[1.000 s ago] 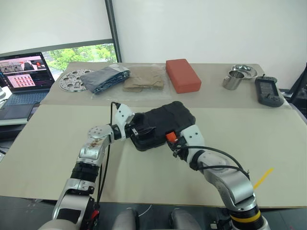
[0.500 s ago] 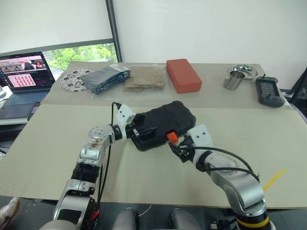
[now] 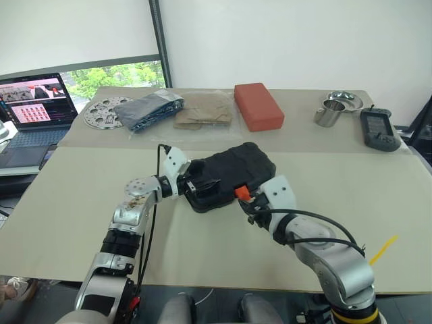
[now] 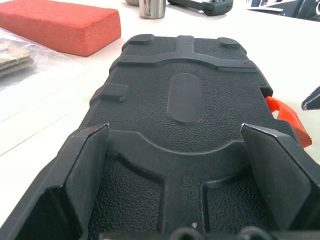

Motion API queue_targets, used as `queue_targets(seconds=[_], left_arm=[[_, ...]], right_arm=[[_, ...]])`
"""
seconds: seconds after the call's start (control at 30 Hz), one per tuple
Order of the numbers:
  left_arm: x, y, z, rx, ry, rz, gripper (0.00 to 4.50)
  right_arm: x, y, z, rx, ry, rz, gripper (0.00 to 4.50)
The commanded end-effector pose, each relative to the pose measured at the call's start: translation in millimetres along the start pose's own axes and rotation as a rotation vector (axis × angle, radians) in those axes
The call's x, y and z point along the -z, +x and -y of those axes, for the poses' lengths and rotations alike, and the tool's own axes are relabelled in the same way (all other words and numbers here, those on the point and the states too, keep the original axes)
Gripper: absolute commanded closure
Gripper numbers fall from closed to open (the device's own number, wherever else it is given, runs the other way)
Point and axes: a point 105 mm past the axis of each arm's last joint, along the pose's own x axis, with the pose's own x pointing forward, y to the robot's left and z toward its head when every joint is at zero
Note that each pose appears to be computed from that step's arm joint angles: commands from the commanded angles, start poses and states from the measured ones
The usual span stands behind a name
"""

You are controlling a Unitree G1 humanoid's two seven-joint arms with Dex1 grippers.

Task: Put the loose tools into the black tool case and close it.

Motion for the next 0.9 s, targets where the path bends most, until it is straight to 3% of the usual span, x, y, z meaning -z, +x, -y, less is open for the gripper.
queue_targets(seconds=[0.03, 0.9], left_arm=[[23.1, 3.3, 10.9, 0.028, -0.054, -0.064, 0.00], [23.3, 0.4, 10.2, 0.007, -0.072, -0.057, 0.00]], right_arm=[[-7.1, 2.2, -1.6, 0.002, -0.013, 0.029, 2.70], [-9.6, 21.5, -1.0, -0.002, -0.015, 0.055, 2.70]])
